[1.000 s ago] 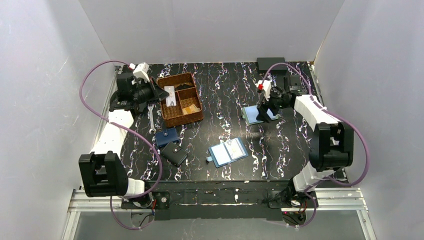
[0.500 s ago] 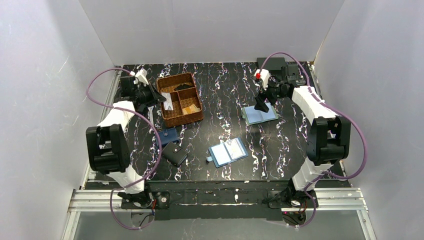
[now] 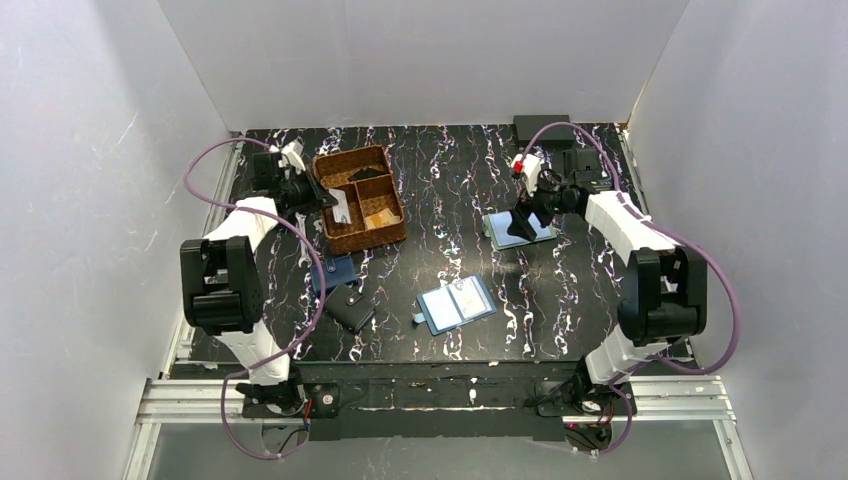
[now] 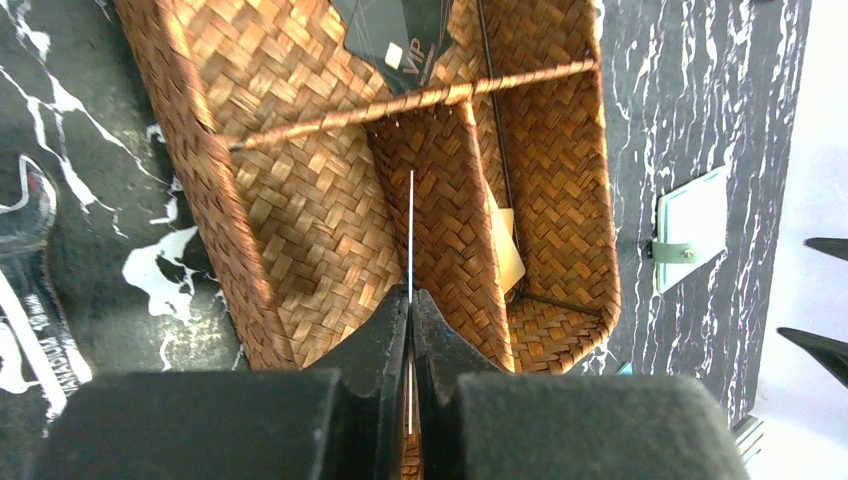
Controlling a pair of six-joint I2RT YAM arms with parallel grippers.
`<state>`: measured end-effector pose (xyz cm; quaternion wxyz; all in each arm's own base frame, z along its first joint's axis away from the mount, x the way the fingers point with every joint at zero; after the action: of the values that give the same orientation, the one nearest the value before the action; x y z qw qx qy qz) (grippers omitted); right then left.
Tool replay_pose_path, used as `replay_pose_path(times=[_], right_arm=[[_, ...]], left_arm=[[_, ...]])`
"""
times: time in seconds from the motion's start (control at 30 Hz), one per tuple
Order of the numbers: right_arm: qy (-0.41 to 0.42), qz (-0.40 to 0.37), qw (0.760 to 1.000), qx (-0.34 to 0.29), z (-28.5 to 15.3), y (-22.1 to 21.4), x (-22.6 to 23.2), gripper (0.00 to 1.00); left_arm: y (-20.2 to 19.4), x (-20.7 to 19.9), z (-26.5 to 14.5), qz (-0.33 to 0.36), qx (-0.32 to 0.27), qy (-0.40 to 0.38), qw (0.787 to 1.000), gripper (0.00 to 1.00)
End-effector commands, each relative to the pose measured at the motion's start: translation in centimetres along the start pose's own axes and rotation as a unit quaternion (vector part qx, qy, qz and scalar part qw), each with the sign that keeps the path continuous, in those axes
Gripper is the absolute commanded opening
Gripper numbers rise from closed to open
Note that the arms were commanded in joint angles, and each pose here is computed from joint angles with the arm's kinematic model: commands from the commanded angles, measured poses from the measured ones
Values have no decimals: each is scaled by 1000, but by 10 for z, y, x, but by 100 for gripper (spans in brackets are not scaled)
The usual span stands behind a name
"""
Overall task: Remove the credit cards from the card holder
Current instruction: Place the credit card in the storage box.
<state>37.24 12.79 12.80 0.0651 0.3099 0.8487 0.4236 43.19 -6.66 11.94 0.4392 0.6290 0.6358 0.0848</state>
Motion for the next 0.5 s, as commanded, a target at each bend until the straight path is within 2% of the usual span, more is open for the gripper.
replay_pose_path(times=[0.0, 0.2, 0.27, 0.47], right_arm=[[7, -44, 998, -41, -23, 35, 12, 98], [29, -40, 998, -50, -42, 40, 37, 98], [33, -32, 997, -56, -48, 38, 46, 98], [45, -6, 997, -61, -64, 33, 71, 98]], left_arm=[[-11, -2, 6, -9, 22, 14, 1000, 0], [-15, 8, 4, -21, 56, 55, 997, 18], [-5, 8, -9, -19, 46, 82, 995, 29], [33, -19, -78, 2, -25, 121, 992, 34]])
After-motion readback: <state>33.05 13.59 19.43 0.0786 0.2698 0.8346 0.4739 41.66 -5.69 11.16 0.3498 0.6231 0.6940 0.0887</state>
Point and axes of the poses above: each gripper's point midway between its finger pads, its own z axis out along the fingers, its own x axis along the line the jaws close on, y = z × x, the point moved 1 cm from there along -z, back along the fingers, and after that the axes turned 12 degrees about z, right-handed, at the moved point
